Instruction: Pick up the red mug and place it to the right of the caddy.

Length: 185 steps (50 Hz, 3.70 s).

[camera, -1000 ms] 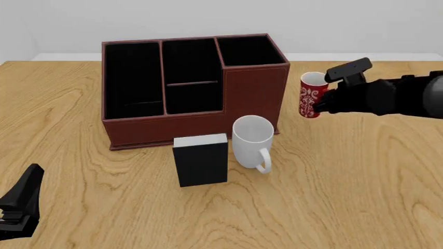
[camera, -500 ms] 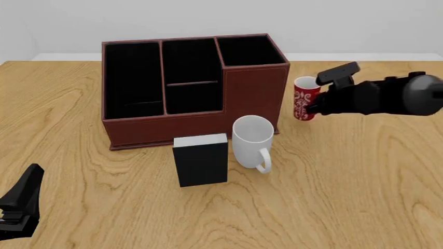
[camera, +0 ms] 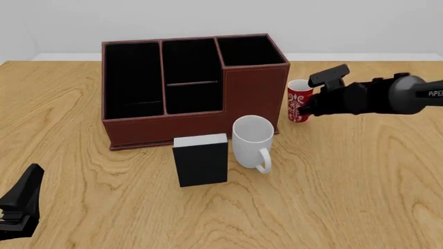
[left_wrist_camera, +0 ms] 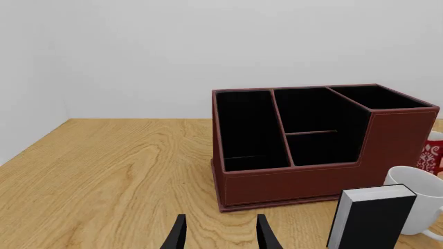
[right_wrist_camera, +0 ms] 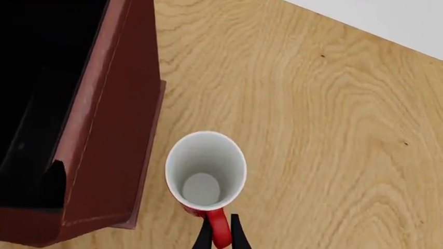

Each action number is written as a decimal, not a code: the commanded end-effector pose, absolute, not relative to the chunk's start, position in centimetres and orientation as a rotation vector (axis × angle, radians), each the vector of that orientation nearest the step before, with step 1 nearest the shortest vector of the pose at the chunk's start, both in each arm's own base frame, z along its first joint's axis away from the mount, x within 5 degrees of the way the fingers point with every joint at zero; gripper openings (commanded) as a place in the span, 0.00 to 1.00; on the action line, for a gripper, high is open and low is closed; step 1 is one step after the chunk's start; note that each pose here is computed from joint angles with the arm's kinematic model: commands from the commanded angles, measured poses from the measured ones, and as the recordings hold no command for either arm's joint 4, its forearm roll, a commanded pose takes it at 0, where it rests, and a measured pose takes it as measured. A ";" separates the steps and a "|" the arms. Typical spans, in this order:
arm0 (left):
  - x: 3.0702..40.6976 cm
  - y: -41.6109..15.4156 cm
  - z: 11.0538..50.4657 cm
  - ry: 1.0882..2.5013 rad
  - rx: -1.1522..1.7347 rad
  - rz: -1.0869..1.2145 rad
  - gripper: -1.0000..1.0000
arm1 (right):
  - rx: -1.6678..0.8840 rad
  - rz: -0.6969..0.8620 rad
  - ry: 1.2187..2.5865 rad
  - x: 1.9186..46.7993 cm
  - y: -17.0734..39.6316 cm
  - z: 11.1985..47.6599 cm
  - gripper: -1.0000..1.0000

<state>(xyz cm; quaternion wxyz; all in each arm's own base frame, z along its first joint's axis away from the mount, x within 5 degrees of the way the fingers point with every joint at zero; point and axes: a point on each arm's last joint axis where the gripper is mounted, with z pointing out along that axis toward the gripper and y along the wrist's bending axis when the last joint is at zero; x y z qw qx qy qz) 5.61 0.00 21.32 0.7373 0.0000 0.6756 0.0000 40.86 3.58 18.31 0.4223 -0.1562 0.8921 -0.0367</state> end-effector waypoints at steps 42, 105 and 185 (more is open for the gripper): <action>5.6 0.0 21.3 1.484 0.000 0.000 1.00 | -0.366 -0.063 2.280 40.4 3.9 15.4 0.00; 5.6 0.0 21.3 1.484 0.000 0.000 1.00 | -0.386 -0.047 2.341 37.8 4.4 11.6 0.00; 5.6 0.0 21.3 1.484 0.000 0.000 1.00 | -0.083 0.136 2.043 6.2 0.9 21.1 1.00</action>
